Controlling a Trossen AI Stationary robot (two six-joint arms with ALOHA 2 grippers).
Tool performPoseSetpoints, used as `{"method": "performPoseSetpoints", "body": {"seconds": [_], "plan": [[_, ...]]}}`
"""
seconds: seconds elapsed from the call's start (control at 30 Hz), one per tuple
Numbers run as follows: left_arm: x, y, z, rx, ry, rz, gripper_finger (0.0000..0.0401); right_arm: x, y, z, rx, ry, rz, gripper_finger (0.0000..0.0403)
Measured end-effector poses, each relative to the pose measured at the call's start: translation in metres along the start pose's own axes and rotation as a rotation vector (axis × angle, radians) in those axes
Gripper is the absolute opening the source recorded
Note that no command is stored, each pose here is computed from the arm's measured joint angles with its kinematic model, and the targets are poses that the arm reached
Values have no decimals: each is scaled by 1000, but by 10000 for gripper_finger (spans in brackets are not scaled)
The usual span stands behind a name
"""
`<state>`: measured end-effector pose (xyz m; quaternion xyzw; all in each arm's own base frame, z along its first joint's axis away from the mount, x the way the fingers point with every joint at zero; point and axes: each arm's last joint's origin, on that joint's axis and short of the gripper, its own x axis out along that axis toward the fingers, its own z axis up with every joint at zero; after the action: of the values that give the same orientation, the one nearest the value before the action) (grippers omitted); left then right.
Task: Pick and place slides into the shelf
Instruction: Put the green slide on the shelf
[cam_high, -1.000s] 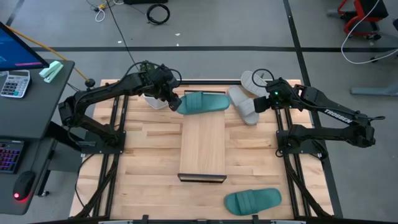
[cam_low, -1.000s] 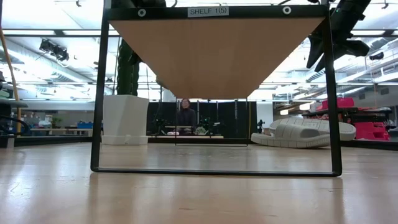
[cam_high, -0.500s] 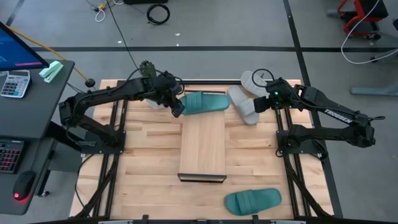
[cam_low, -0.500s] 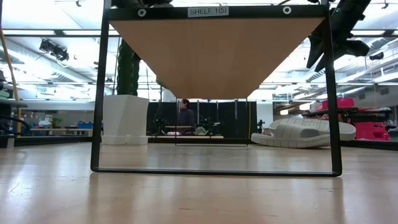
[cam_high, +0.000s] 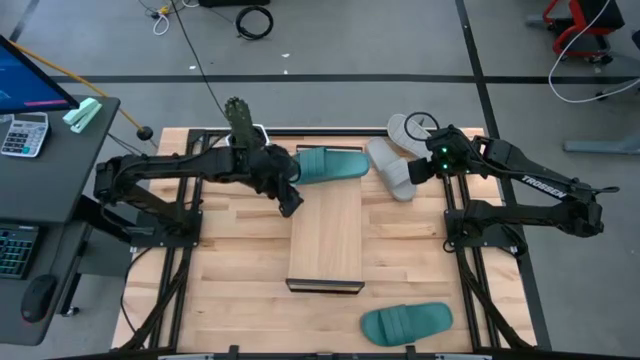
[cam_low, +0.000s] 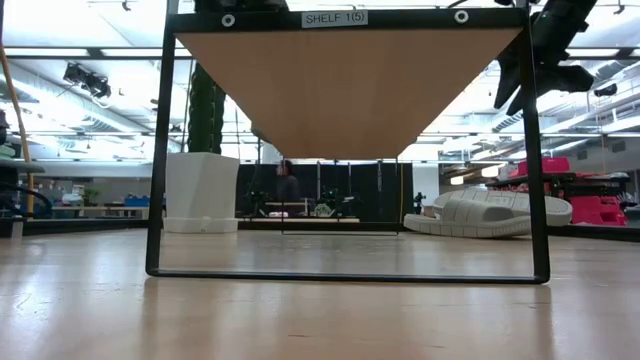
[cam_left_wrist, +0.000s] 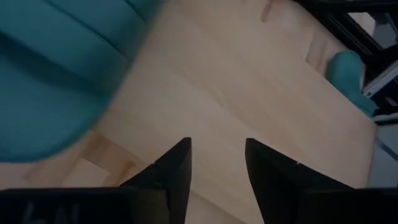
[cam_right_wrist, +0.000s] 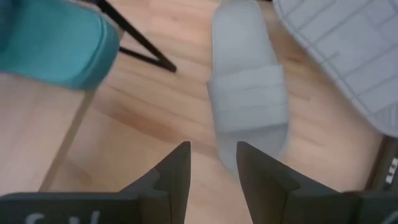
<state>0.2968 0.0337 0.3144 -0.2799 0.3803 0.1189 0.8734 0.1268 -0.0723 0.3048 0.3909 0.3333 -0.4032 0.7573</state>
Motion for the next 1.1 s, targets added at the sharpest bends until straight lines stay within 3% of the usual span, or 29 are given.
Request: {"method": "performPoseSetpoints", "body": {"seconds": [0.33,1.1], "plan": [[1,-24,-19,12,16,39,147,-4,1,-23,-74,173,-26,137],[-48,-74,-80,-38,-82,128,126,-40,19,-86,-23,278,110,137]]}}
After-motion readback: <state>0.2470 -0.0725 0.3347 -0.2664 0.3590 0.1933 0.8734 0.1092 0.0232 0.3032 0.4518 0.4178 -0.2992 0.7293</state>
